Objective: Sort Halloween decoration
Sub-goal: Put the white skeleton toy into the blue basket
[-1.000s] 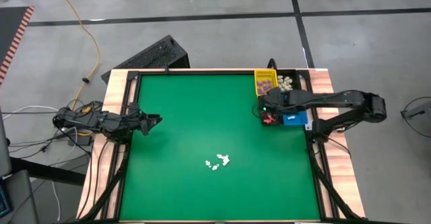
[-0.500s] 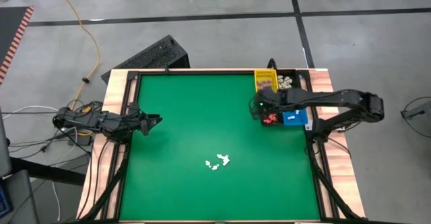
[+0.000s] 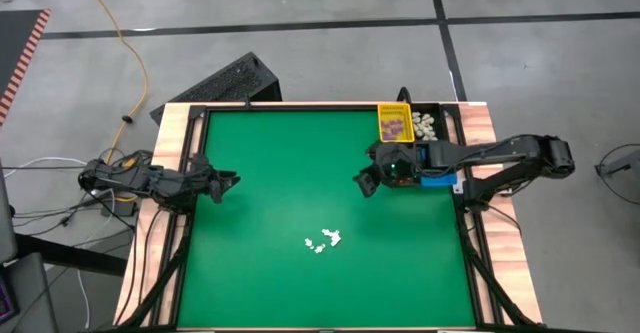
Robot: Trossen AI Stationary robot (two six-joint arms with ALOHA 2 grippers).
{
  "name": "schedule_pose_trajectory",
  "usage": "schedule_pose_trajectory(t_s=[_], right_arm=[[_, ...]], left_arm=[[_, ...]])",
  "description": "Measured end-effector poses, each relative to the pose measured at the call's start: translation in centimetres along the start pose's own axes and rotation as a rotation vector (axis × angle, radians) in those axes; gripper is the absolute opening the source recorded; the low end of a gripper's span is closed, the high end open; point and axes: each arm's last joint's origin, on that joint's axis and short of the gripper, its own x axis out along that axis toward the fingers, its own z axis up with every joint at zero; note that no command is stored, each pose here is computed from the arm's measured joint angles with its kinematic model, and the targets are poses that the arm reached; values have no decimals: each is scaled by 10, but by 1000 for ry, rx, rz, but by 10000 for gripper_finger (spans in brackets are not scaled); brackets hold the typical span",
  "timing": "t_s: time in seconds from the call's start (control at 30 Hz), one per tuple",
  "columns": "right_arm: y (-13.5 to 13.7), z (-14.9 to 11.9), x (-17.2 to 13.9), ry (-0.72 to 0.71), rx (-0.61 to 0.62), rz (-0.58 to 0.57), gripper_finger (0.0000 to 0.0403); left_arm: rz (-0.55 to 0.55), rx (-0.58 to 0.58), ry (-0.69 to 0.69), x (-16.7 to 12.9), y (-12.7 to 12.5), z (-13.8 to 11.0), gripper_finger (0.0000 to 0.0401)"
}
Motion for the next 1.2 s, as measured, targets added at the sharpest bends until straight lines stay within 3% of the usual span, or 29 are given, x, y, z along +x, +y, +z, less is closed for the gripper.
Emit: schedule_pose_trajectory(t_s=[0.53, 0.67, 0.9, 1.2], right_arm=[[10, -8, -1, 34, 36, 46, 177], [14, -9, -2, 28, -13, 71, 177], [37, -24, -5, 47, -182, 222, 177], [51, -39, -10, 82, -213, 271, 177]], left_arm=[[62, 54, 51, 0, 7, -6, 180], [74, 64, 61, 0, 8, -7, 180], [74, 64, 60, 0, 8, -6, 180], [73, 64, 60, 0, 8, -6, 180]])
